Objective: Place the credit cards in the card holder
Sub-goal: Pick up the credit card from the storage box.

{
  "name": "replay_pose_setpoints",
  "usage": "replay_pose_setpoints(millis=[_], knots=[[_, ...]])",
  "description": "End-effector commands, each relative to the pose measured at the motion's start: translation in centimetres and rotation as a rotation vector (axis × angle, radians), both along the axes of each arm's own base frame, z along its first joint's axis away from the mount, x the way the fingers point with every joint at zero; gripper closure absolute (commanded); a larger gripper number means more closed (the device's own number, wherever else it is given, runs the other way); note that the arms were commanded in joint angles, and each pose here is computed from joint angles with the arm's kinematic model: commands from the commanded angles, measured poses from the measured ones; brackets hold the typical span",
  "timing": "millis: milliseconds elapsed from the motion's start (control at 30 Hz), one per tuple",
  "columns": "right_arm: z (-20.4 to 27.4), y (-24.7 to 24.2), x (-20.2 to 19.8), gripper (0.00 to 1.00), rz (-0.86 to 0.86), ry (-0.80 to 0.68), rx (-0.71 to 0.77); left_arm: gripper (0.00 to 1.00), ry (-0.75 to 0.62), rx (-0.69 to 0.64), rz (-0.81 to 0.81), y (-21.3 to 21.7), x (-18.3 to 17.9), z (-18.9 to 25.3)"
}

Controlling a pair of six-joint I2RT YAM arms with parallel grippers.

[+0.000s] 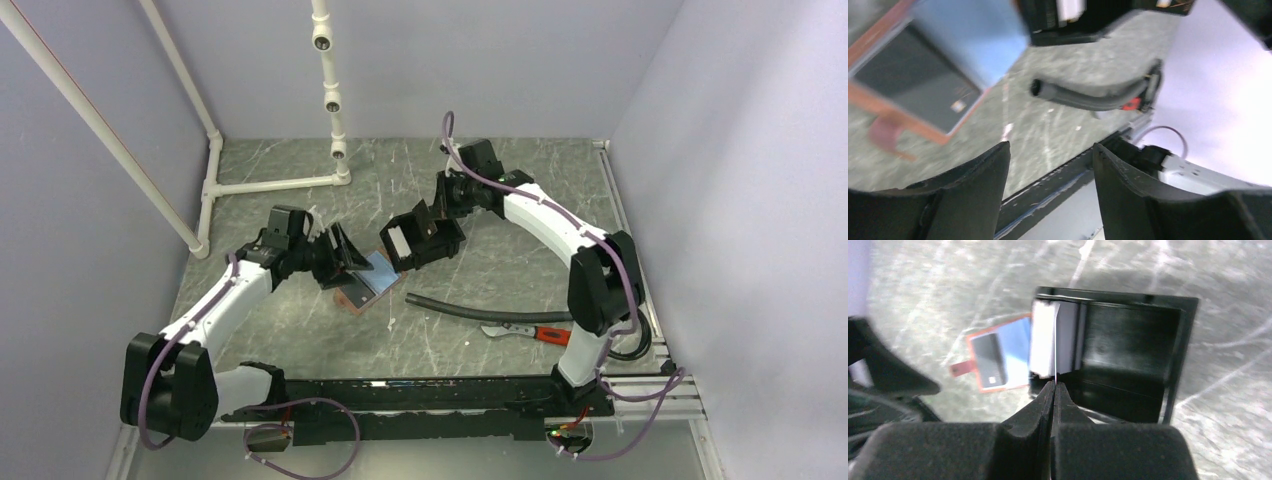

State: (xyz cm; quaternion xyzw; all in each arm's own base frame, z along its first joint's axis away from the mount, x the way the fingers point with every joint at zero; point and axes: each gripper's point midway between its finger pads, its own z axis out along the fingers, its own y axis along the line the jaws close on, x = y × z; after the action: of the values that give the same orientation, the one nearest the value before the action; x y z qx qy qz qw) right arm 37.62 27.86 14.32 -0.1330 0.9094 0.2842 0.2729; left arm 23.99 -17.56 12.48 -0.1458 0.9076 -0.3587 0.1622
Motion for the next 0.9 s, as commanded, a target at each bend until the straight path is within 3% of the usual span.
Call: replay_pose_setpoints(millis=[0,133,300,667,733,867], knots=[[6.0,3.0,-2.1,1.0,0.135,-0.034,0.232,0.32,-0.251,-0.339,-0.151,-3.7,2.4,7.9],[8.8,6.2,-6.0,1.0,0.298,0.084,0.474,0.27,-0.379,-0.45,-0.166,-4.4,3.0,11.2],[11.4,7.8,-8.4,1.0,0.373,0.115,0.633,0.23,-0.344,-0.424,-0.087,-3.8,3.4,10.3],[11.8,9.4,-10.5,1.0,0.424,0.163,0.692,0.25,-0.304,-0.406,-0.005,-3.1,3.0,9.4],[11.6,9.5,-10.7,1.0,0.431,0.169,0.694,0.3,-0.32,-0.426,0.002,-3.1,3.0,9.7],[10.6,9.4,-10.6,1.0,0.419,0.178,0.664,0.64,-0.338,-0.434,0.023,-3.0,3.1,9.6]])
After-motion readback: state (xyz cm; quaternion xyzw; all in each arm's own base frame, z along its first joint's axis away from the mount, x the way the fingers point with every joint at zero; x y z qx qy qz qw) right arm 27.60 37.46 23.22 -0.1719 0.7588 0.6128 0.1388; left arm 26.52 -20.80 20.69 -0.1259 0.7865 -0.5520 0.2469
